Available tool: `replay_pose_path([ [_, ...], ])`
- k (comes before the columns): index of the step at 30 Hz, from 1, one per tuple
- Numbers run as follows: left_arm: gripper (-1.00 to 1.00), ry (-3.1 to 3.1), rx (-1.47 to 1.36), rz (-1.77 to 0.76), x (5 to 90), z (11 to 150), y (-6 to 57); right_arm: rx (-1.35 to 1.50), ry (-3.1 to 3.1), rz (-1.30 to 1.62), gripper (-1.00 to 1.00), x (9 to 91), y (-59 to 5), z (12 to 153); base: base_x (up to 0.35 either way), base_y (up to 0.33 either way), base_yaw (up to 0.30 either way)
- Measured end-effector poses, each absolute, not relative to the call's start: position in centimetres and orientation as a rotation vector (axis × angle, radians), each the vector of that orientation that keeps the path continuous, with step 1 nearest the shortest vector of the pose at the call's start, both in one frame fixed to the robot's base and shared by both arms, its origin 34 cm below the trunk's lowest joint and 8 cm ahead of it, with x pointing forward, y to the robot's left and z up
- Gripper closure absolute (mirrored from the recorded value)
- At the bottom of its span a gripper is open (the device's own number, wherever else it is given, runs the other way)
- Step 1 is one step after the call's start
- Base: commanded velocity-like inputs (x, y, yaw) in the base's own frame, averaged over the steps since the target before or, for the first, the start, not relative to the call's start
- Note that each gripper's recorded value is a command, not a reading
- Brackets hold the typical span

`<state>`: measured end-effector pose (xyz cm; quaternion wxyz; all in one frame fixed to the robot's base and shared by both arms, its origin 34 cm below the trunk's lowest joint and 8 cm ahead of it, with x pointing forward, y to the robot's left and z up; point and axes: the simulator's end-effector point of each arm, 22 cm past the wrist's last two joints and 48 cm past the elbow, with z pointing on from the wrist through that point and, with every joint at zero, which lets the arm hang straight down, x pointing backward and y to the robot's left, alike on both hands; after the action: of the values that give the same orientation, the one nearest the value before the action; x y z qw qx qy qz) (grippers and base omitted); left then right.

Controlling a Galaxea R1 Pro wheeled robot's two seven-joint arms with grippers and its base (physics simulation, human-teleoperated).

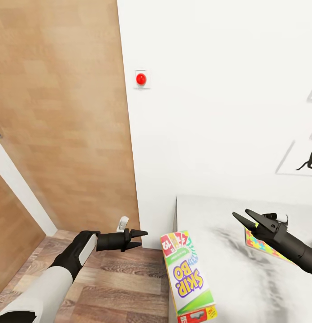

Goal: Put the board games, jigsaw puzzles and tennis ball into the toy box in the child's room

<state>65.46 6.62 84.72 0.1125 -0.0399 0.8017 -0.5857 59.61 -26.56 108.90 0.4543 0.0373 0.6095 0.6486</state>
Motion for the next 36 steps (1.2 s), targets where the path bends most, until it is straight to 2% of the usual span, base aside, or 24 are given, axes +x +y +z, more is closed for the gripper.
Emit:
replay_pose_path([
  [36, -1.0, 2.337, -0.103, -1.752, 65.4, 82.2, 5.2, 0.093, 1.505, 1.601, -1.0, 59.8, -26.6, 105.9, 0.0, 0.0, 0.0],
])
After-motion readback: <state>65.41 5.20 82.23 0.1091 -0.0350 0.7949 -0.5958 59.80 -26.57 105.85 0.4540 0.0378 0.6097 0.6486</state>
